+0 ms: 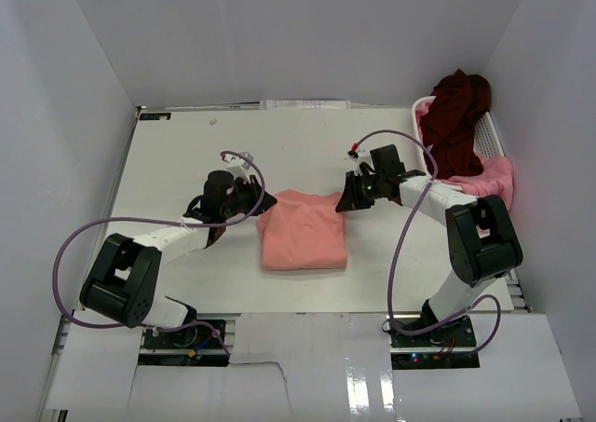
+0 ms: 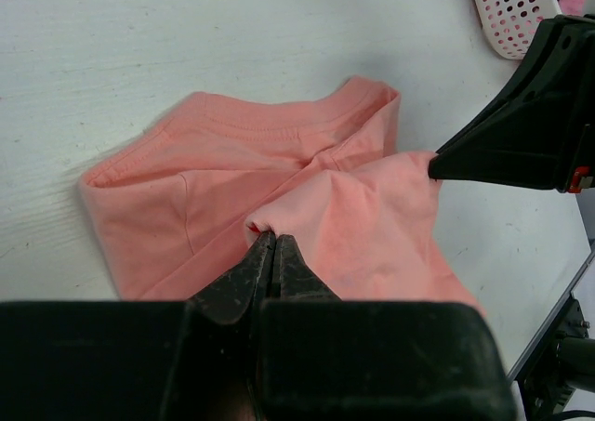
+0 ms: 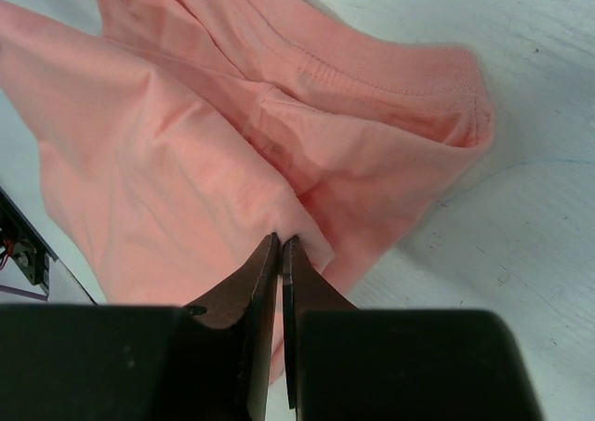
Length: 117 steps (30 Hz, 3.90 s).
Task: Fold and stack the t-shirts
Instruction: Fold the long partially folded tshirt into a neat square, then smooth out wrinkles on the folded tshirt
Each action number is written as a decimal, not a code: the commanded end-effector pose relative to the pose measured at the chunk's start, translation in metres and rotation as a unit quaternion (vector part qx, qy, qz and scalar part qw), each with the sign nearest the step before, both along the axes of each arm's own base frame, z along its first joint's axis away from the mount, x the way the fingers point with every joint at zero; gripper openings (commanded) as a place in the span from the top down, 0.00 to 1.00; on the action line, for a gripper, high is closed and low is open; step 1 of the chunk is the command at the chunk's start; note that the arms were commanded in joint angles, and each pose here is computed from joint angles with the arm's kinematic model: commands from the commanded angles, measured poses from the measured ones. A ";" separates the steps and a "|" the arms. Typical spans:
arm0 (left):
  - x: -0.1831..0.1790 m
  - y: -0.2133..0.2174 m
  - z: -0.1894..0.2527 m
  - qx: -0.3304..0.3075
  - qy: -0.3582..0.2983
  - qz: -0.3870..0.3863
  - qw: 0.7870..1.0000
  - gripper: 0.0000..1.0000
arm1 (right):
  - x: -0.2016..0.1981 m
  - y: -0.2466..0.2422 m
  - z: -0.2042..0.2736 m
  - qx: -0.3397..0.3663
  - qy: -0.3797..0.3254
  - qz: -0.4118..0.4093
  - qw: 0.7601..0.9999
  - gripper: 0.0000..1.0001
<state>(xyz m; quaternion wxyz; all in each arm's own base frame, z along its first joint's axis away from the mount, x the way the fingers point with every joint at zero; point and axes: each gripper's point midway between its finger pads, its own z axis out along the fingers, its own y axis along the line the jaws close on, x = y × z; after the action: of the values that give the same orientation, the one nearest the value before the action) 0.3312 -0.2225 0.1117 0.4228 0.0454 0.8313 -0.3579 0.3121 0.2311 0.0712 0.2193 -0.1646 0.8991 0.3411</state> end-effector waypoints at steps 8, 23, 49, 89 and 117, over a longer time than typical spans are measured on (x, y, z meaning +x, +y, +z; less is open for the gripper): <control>0.001 0.004 0.011 -0.005 -0.009 0.013 1.000 0.92 | 0.009 0.007 0.039 0.023 -0.036 0.003 0.999 0.92; 0.007 0.018 0.013 -0.006 -0.003 0.045 0.999 0.92 | 0.011 0.005 0.050 0.019 -0.047 0.001 0.999 0.92; 0.088 0.025 -0.038 0.025 0.021 0.095 0.995 0.92 | 0.069 0.014 0.022 -0.013 -0.054 -0.028 0.998 0.92; 0.105 0.038 0.083 0.010 -0.088 0.116 0.989 0.25 | 0.119 -0.015 0.055 -0.055 -0.135 -0.145 0.979 0.43; -0.013 -0.070 0.024 -0.140 0.033 -0.247 0.958 1.00 | 0.050 0.091 0.020 0.182 0.056 0.045 0.981 0.92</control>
<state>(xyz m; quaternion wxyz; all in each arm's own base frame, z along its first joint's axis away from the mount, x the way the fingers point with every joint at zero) 0.3253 -0.2775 0.1300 0.3013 0.1384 0.7662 -0.5504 0.3551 0.3079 0.0738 0.1647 -0.1192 0.8475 0.4902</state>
